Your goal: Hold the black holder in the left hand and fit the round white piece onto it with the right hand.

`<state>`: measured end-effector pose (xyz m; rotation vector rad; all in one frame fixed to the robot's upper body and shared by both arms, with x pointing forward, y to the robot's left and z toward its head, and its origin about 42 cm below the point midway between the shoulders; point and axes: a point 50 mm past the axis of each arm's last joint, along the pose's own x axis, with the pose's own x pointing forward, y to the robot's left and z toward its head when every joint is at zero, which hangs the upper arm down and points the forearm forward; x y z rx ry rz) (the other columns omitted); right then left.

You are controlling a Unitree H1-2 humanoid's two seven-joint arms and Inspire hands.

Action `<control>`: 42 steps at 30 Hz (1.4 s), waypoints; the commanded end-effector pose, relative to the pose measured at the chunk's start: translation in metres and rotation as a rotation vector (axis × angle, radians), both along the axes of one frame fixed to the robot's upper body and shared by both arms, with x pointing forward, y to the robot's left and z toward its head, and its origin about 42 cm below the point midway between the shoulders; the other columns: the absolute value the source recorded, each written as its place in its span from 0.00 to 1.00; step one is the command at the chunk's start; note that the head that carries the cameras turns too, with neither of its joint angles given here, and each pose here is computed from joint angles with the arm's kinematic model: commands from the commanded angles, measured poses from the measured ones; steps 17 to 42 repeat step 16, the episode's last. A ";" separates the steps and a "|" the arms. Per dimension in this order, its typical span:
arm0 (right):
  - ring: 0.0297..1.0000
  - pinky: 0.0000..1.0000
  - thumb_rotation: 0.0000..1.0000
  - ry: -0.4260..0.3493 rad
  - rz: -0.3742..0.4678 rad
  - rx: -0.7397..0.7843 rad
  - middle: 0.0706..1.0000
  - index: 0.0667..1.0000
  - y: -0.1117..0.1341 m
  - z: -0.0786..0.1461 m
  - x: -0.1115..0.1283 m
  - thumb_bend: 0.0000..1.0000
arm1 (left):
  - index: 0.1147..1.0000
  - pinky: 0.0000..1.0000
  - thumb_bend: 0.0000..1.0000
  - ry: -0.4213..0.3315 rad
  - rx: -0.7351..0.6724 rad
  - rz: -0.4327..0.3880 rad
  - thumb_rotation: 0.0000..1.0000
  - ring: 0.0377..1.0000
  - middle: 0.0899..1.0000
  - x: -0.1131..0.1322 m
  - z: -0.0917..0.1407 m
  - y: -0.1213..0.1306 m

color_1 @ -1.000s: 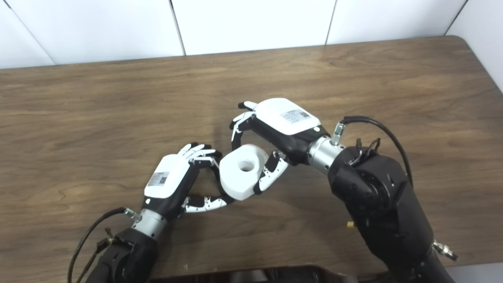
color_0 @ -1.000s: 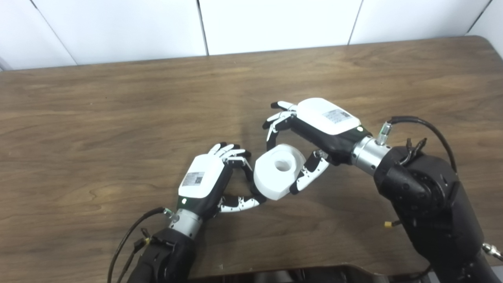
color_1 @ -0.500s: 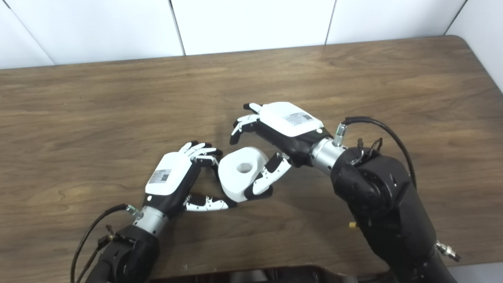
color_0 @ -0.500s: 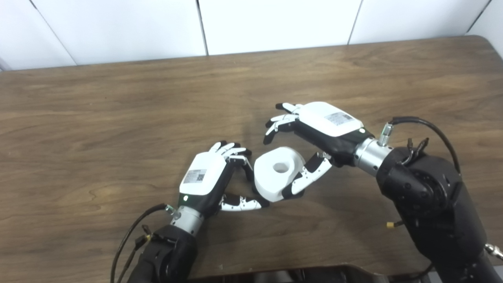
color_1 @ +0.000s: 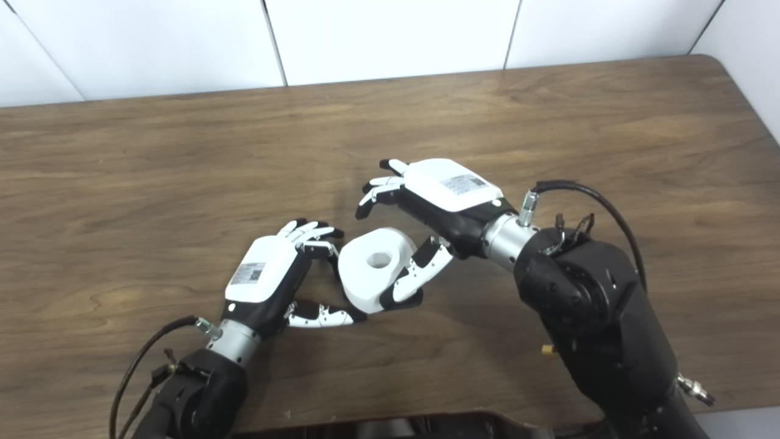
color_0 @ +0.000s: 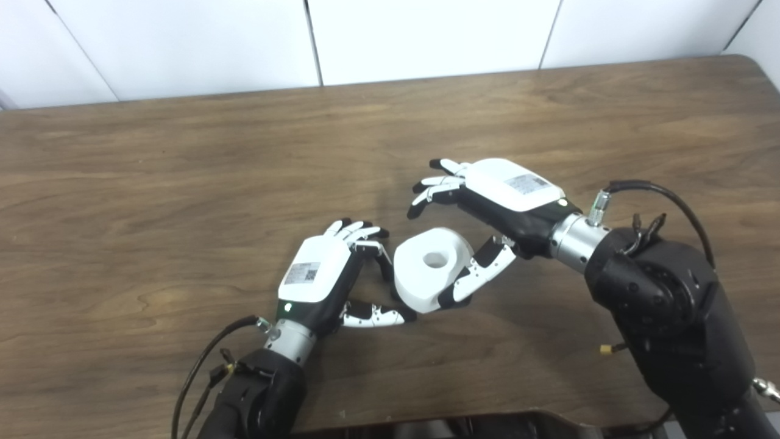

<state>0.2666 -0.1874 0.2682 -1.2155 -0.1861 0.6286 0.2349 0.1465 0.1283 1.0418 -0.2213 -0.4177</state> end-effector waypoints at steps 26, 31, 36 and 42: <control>1.00 0.97 0.41 0.044 0.008 -0.033 0.97 0.82 -0.009 0.044 0.019 1.00 | 0.74 0.96 1.00 0.103 -0.068 0.016 0.34 0.89 0.84 -0.001 0.029 0.030; 1.00 0.97 0.41 0.044 0.008 -0.033 0.97 0.82 -0.009 0.044 0.019 1.00 | 0.74 0.96 1.00 0.103 -0.068 0.016 0.34 0.89 0.84 -0.001 0.029 0.030; 1.00 0.97 0.41 0.044 0.008 -0.033 0.97 0.82 -0.009 0.044 0.019 1.00 | 0.74 0.96 1.00 0.103 -0.068 0.016 0.34 0.89 0.84 -0.001 0.029 0.030; 1.00 0.97 0.41 0.044 0.008 -0.033 0.97 0.82 -0.009 0.044 0.019 1.00 | 0.74 0.96 1.00 0.103 -0.068 0.016 0.34 0.89 0.84 -0.001 0.029 0.030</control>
